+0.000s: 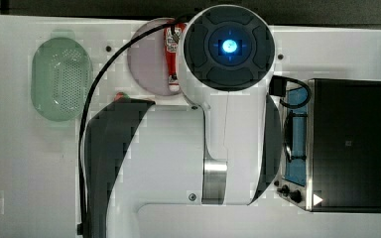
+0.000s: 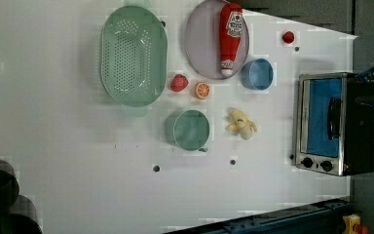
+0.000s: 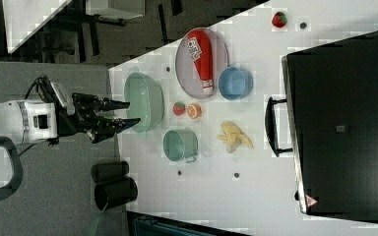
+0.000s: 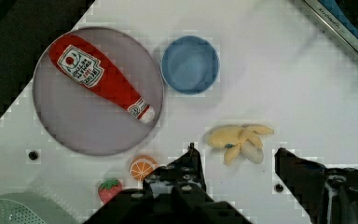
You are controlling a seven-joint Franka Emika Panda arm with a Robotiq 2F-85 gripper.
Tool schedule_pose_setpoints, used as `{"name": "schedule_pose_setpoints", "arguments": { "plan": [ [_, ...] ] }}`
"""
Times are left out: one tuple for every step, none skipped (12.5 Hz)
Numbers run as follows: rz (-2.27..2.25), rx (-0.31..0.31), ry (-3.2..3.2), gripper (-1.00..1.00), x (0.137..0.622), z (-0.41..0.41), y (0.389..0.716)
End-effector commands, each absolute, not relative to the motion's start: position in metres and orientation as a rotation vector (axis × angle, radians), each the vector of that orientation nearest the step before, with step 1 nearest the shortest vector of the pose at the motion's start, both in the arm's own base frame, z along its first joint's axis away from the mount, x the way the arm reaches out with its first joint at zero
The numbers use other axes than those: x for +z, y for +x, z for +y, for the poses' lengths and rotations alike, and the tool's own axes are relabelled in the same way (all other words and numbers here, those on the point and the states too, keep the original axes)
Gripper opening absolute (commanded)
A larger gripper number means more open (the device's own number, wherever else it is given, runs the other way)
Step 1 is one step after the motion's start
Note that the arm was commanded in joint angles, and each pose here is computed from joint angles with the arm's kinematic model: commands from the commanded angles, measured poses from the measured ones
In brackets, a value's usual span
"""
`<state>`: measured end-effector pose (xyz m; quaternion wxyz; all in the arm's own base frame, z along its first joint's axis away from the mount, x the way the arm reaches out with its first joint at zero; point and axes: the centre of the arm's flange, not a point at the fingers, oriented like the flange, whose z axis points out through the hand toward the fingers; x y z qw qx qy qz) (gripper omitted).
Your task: Pick Banana and place it in mug.
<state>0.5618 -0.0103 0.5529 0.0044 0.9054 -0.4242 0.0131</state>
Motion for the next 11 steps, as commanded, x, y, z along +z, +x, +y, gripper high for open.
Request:
{"name": "schedule_pose_setpoints", "arguments": {
  "plan": [
    [-1.229, -0.084, 2.881, 0.56, 0.619, -0.032, 0.418],
    [-1.227, -0.105, 2.876, 0.93, 0.613, -0.032, 0.419],
    [-1.222, -0.138, 2.867, 1.00, 0.601, -0.031, 0.422],
    [-1.220, -0.154, 2.863, 1.00, 0.588, -0.031, 0.426],
    [-1.220, -0.146, 2.864, 1.00, 0.569, -0.031, 0.436],
    [-1.220, -0.129, 2.867, 1.00, 0.549, -0.031, 0.446],
    [-1.217, -0.119, 2.870, 1.00, 0.526, -0.031, 0.455],
    [-1.207, -0.121, 2.872, 1.00, 0.504, -0.030, 0.461],
    [-1.176, -0.125, 2.883, 1.00, 0.480, -0.029, 0.467],
    [-1.103, -0.122, 2.912, 1.00, 0.452, -0.028, 0.474],
    [-1.035, -0.112, 2.940, 1.00, 0.431, -0.029, 0.479]
  ]
}}
